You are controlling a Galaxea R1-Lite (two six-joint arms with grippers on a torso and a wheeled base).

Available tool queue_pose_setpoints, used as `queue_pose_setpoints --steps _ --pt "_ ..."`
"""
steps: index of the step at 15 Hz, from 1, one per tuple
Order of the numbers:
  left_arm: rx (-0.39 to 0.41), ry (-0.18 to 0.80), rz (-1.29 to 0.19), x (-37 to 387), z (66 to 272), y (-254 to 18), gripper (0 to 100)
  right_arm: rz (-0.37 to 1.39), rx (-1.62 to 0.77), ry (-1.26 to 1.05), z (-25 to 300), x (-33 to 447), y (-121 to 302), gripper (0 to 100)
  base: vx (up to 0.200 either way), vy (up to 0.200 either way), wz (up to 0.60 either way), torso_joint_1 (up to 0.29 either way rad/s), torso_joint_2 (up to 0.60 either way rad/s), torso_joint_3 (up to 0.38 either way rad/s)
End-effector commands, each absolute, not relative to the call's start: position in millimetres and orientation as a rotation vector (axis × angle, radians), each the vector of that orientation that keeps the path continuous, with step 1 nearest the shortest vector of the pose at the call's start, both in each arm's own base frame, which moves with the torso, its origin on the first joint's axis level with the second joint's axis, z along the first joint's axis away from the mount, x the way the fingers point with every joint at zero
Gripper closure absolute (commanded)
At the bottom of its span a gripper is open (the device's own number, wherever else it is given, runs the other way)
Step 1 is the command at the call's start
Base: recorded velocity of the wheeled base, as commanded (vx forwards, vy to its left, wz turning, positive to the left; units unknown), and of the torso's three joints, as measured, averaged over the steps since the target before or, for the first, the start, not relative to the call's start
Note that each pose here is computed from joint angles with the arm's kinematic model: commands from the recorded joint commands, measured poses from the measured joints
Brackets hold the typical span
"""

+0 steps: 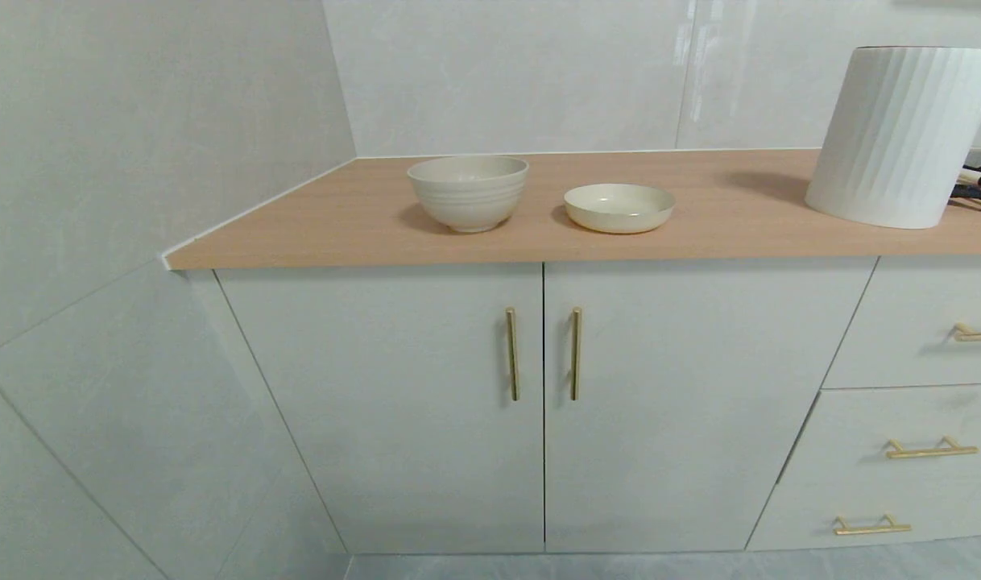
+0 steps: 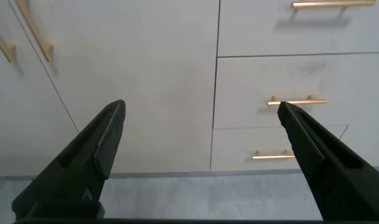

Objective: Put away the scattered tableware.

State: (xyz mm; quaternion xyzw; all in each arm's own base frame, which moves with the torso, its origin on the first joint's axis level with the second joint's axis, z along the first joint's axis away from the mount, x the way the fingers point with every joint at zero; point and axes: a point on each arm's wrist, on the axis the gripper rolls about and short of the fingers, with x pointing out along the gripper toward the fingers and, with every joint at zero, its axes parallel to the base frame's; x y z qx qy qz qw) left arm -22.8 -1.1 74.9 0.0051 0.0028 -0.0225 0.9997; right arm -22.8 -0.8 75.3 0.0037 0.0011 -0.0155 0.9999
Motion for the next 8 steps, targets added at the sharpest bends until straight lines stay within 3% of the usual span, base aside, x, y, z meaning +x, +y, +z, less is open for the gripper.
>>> queue_pose_setpoints --steps 1,2,3,4,6,8 --pt "0.011 0.006 -0.045 -22.8 74.9 -1.1 0 -0.032 -0.020 -0.001 75.9 -22.9 -0.9 0 0.000 0.000 0.00 0.000 0.00 0.000" --pt "0.011 0.006 -0.045 -22.8 74.9 -1.1 0 -0.022 -0.021 -0.057 88.6 -25.9 -0.6 0 0.000 0.000 0.00 0.000 0.00 0.000" --pt "0.011 0.006 -0.045 -22.8 74.9 -1.1 0 0.009 0.003 -0.127 124.0 -31.8 -0.7 0 0.000 0.000 0.00 0.000 0.00 0.000" --pt "0.011 0.006 -0.045 -22.8 74.9 -1.1 0 0.082 0.012 -0.082 144.0 -26.5 -0.9 0 0.000 0.000 0.00 0.000 0.00 0.000" --pt "0.011 0.006 -0.045 -22.8 74.9 -1.1 0 0.201 0.018 0.157 158.7 12.4 3.7 0 0.000 0.000 0.00 0.000 0.00 0.000" --pt "0.011 0.006 -0.045 -22.8 74.9 -1.1 0 0.293 0.029 0.256 173.3 50.5 9.3 0 0.000 0.000 0.00 0.000 0.00 0.000"
